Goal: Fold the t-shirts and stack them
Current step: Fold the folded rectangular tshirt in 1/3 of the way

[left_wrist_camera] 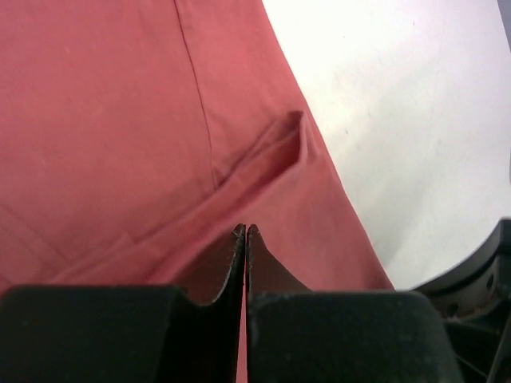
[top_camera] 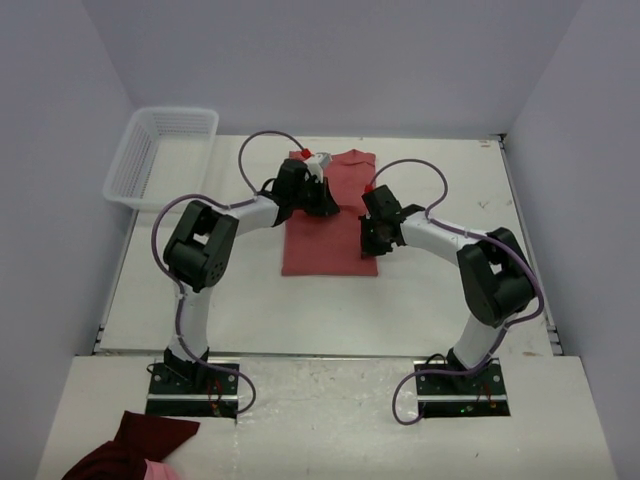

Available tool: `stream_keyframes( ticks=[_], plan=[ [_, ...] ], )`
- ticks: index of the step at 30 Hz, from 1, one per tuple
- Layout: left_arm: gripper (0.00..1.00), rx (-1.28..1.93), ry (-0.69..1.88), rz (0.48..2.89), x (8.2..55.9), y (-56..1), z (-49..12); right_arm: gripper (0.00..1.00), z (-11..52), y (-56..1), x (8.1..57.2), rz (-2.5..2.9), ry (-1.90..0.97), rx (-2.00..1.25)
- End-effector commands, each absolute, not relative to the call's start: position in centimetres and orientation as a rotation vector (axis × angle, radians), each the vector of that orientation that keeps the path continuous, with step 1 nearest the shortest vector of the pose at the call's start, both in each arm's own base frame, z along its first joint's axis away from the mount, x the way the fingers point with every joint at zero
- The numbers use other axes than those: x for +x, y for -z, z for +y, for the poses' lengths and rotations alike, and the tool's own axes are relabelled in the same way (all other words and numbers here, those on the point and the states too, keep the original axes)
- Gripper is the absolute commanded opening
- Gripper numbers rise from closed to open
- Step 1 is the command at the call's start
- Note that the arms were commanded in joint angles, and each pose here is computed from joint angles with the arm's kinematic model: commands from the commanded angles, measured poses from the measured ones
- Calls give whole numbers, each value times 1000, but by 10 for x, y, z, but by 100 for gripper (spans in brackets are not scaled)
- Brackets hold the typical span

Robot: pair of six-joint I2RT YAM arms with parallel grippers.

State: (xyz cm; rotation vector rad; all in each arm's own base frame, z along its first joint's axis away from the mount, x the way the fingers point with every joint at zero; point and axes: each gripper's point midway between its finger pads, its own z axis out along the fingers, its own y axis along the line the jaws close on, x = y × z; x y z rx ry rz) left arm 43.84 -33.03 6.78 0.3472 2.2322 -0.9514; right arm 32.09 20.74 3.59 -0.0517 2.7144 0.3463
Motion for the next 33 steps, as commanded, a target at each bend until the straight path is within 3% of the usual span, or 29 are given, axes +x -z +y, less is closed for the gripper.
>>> stream_keyframes(
  ticks=[1, 8, 16, 22, 27, 31, 33],
  plan=[
    [0, 374, 973, 2175, 464, -77, -336, 0, 209, -24, 317, 2726, -341, -25],
    [0, 368, 981, 2225, 487, -44, -335, 0, 198, -9, 298, 2759, -305, 23],
    [0, 362, 997, 2246, 474, -38, -333, 0, 191, 0, 281, 2774, -257, 92],
    [0, 374, 817, 2136, 476, -95, -311, 0, 191, 0, 283, 2766, -247, 93],
    [0, 358, 686, 1990, 482, -179, -290, 0, 189, 0, 284, 2767, -226, 101],
    [0, 261, 544, 2032, 466, -209, -258, 0, 189, -1, 285, 2759, -232, 101],
    [0, 166, 489, 2092, 454, -195, -240, 0, 189, -1, 285, 2758, -235, 103]
  ],
)
